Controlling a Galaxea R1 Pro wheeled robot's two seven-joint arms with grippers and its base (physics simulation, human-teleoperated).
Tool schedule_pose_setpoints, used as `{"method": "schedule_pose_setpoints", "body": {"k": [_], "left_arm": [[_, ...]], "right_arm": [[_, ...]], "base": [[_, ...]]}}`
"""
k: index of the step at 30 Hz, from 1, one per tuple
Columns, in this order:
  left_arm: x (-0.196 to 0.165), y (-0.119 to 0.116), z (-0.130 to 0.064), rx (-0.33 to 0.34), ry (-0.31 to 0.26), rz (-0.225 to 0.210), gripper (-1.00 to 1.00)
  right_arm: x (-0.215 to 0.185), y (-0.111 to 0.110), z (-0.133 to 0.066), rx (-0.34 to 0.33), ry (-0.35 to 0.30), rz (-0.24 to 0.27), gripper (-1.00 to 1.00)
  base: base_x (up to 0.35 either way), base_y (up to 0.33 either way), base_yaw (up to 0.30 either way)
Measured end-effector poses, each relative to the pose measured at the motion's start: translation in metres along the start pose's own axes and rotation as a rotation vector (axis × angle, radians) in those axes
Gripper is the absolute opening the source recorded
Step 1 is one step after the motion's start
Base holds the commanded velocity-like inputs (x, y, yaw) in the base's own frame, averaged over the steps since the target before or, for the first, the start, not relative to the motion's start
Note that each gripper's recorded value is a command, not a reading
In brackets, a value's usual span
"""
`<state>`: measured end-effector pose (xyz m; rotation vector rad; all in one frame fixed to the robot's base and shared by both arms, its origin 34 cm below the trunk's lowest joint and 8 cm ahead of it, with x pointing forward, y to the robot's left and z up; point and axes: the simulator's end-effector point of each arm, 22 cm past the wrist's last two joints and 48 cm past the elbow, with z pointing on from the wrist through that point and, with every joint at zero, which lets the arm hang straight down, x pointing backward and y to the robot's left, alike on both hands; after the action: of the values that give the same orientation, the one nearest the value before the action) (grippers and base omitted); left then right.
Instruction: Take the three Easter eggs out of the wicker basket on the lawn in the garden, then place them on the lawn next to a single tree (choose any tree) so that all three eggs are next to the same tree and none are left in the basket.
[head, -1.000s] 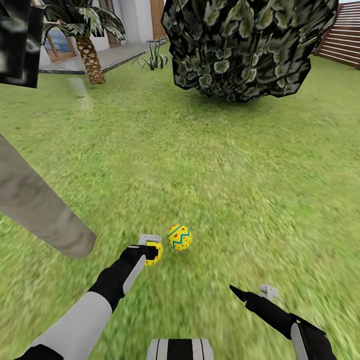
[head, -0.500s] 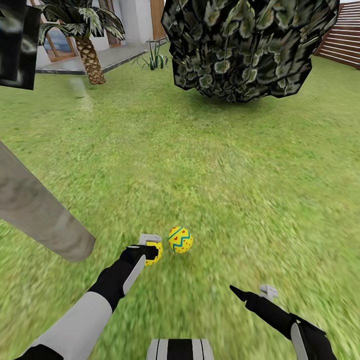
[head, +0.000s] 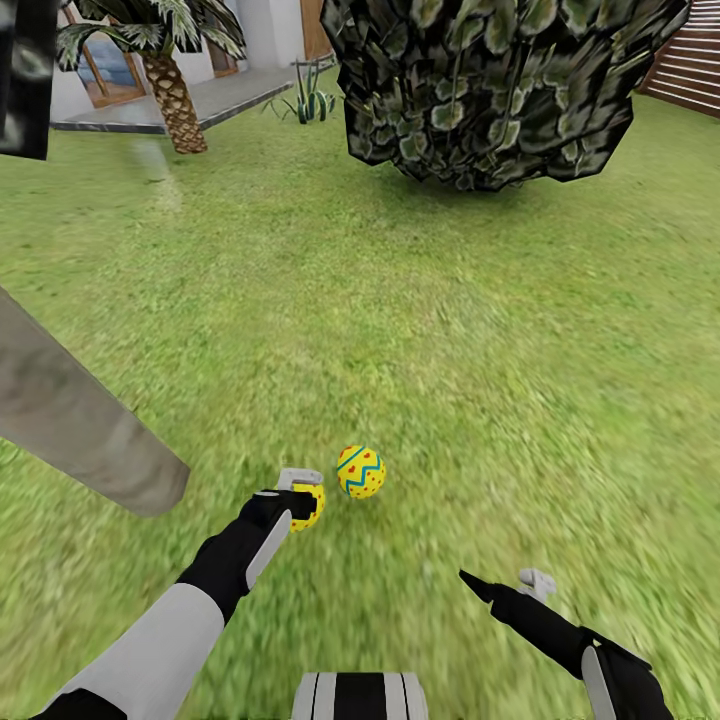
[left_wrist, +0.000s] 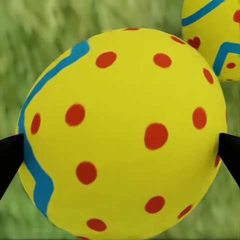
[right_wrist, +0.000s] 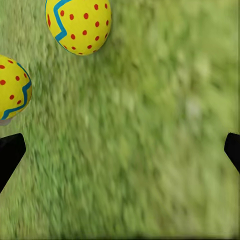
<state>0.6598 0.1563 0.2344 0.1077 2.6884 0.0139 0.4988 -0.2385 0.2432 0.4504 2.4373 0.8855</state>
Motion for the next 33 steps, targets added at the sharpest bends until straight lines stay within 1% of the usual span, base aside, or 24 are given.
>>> {"method": "schedule_pose_setpoints", "body": {"k": [3, 7, 14, 17, 23, 28, 33], "left_arm": [[0.006, 0.0, 0.005, 0.001, 0.012, 0.0, -1.0], [0.006, -0.001, 0.005, 0.001, 0.012, 0.0, -1.0], [0.021, -0.002, 0.017, 0.005, 0.041, 0.0, -1.0], [0.021, -0.002, 0.017, 0.005, 0.041, 0.0, -1.0], [0.033, -0.003, 0.027, 0.006, 0.065, 0.0, -1.0], [0.033, -0.003, 0.027, 0.007, 0.065, 0.0, -1.0], [0.044, -0.003, 0.035, 0.008, 0.084, 0.0, -1.0]], "right_arm": [[0.004, -0.004, 0.002, 0.006, 0.009, 0.006, 1.0], [0.004, -0.004, 0.002, 0.006, 0.009, 0.006, 1.0], [0.015, -0.013, 0.006, 0.019, 0.03, 0.02, 1.0], [0.015, -0.013, 0.006, 0.019, 0.03, 0.02, 1.0], [0.024, -0.021, 0.009, 0.03, 0.049, 0.032, 1.0], [0.024, -0.021, 0.009, 0.03, 0.048, 0.033, 1.0], [0.032, -0.028, 0.011, 0.04, 0.063, 0.042, 1.0]], "base": [[0.0, 0.0, 0.0], [0.0, 0.0, 0.0], [0.0, 0.0, 0.0], [0.0, 0.0, 0.0], [0.0, 0.0, 0.0], [0.0, 0.0, 0.0], [0.0, 0.0, 0.0]]}}
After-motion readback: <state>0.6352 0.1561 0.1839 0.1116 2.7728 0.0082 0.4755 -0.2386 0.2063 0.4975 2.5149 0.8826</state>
